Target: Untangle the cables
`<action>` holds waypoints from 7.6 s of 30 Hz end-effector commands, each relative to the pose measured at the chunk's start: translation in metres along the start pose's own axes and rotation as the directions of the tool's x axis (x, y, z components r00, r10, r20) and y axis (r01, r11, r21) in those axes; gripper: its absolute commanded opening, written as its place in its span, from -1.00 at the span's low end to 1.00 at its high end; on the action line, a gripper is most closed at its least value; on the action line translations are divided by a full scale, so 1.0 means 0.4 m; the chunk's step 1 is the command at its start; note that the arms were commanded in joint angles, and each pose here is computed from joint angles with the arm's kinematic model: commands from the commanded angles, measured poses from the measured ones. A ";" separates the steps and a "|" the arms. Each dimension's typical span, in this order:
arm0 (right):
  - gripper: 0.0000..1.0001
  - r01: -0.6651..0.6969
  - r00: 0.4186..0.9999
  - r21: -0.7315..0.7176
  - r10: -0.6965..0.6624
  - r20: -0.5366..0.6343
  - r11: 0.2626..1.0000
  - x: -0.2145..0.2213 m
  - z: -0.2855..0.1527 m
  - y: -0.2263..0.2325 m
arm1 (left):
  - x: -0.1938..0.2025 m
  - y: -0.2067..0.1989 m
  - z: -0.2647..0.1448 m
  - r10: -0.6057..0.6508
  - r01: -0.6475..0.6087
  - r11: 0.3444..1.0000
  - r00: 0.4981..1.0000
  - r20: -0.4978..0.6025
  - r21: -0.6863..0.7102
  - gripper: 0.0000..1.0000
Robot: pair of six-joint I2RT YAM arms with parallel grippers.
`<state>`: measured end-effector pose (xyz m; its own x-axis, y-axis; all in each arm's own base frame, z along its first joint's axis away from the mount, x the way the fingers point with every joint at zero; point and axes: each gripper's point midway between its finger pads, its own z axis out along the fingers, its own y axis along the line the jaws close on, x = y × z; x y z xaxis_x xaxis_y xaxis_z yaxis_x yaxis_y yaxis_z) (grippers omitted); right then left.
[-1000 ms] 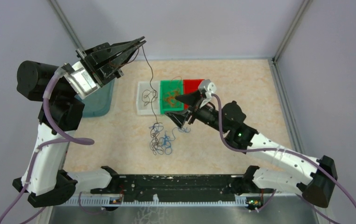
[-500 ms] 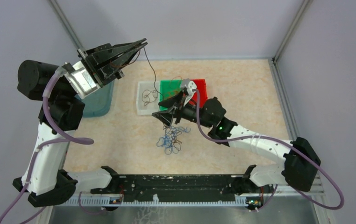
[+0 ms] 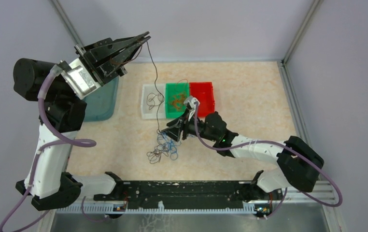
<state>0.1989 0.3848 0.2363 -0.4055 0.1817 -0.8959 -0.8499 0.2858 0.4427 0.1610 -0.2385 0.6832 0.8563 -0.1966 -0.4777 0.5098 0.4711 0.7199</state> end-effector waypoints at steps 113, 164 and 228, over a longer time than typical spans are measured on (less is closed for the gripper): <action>0.52 0.179 0.979 -0.221 -0.151 0.138 0.959 -0.065 0.012 0.183 | -0.228 0.164 -0.006 0.474 -0.432 0.868 0.868 0.147 -0.246 -1.00; -1.00 -0.007 1.000 0.127 0.011 -0.025 0.992 0.179 -0.040 -0.045 | -0.174 0.249 0.016 0.576 -0.536 0.770 0.817 0.017 -0.345 -1.00; -1.00 -0.025 1.000 0.651 0.030 0.003 0.759 0.127 -0.301 -0.285 | 0.957 -0.100 -0.442 0.341 -0.319 0.927 0.503 -0.794 0.196 -1.00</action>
<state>0.2303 0.2511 0.1218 -0.4555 0.1351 -0.8799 -0.4348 0.8287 0.3523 0.4502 -0.1819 0.3930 0.5403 0.7469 -0.3875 0.2090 0.3269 0.9216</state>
